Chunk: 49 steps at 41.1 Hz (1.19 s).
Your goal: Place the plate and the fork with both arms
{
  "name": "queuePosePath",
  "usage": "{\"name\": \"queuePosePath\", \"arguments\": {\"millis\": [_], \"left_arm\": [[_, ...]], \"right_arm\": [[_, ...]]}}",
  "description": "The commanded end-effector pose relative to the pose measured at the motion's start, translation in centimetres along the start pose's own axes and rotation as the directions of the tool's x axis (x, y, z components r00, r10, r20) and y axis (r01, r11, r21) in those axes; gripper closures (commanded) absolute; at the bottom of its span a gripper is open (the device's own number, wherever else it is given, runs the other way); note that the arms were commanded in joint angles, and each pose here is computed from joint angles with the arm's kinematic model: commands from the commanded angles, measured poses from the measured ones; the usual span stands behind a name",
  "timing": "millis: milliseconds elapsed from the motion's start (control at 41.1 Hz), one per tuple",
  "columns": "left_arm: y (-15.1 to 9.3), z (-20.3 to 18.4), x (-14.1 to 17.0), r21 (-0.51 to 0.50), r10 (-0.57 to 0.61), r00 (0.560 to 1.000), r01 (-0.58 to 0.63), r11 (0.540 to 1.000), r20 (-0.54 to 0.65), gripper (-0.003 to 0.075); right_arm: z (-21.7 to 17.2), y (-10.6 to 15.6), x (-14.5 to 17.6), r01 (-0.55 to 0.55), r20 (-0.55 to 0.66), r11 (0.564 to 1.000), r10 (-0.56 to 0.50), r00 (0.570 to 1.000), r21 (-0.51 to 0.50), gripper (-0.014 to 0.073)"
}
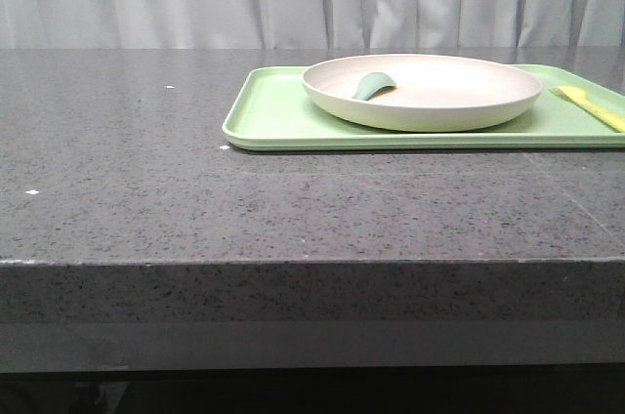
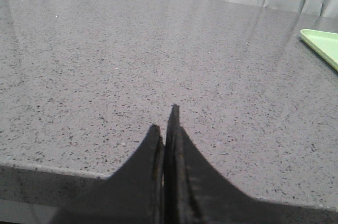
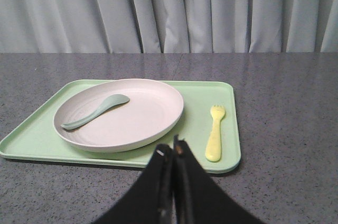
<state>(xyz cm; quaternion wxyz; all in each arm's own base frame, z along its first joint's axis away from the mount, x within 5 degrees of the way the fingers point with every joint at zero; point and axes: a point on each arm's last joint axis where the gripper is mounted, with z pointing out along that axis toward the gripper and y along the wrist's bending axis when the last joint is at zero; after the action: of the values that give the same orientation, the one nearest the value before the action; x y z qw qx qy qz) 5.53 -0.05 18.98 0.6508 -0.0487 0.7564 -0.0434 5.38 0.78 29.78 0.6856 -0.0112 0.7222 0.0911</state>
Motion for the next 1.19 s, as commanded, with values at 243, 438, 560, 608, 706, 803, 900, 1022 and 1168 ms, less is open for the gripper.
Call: {"name": "queuePosePath", "arguments": {"millis": [243, 438, 560, 608, 706, 803, 900, 1022, 1168], "left_arm": [[-0.1, -0.2, -0.7, 0.009, -0.006, 0.996, 0.005, 1.0, 0.094, 0.0738], [-0.1, -0.2, -0.7, 0.009, -0.006, 0.996, 0.005, 1.0, 0.094, 0.0738], [-0.1, -0.2, -0.7, 0.009, -0.006, 0.996, 0.005, 1.0, 0.094, 0.0738], [-0.1, -0.2, -0.7, 0.009, -0.006, 0.996, 0.005, 1.0, 0.094, 0.0738], [-0.1, -0.2, -0.7, 0.009, -0.006, 0.996, 0.005, 1.0, 0.094, 0.0738], [-0.1, -0.2, -0.7, 0.009, -0.006, 0.996, 0.005, 1.0, 0.094, 0.0738], [-0.1, -0.2, -0.7, 0.009, -0.006, 0.996, 0.005, 1.0, 0.094, 0.0738], [-0.1, -0.2, -0.7, 0.009, -0.006, 0.996, 0.005, 1.0, 0.094, 0.0738], [-0.1, -0.2, -0.7, 0.009, -0.006, 0.996, 0.005, 1.0, 0.094, 0.0738]], "right_arm": [[-0.1, 0.2, -1.5, 0.019, 0.095, 1.0, -0.018, 0.995, -0.01, 0.0573], [-0.1, 0.2, -1.5, 0.019, 0.095, 1.0, -0.018, 0.995, -0.01, 0.0573], [-0.1, 0.1, -1.5, 0.031, 0.098, 1.0, -0.03, 0.995, -0.006, 0.0573], [0.0, 0.1, -1.1, 0.036, 0.097, 0.999, -0.036, 0.995, -0.005, 0.0573], [0.2, -0.1, 0.2, 0.069, 0.112, 0.997, -0.07, 0.991, 0.017, 0.0573], [0.4, -0.7, 2.7, 0.085, 0.126, 0.994, -0.092, 0.988, 0.063, 0.0573], [0.3, -1.2, 5.3, 0.072, 0.116, 0.992, -0.084, 0.99, 0.104, 0.0573], [0.2, -1.7, 8.1, 0.042, 0.102, 0.99, -0.057, 0.993, 0.138, 0.0573], [0.5, -2.1, 10.1, 0.028, 0.026, 0.986, -0.033, 0.999, 0.163, 0.0573]]}}
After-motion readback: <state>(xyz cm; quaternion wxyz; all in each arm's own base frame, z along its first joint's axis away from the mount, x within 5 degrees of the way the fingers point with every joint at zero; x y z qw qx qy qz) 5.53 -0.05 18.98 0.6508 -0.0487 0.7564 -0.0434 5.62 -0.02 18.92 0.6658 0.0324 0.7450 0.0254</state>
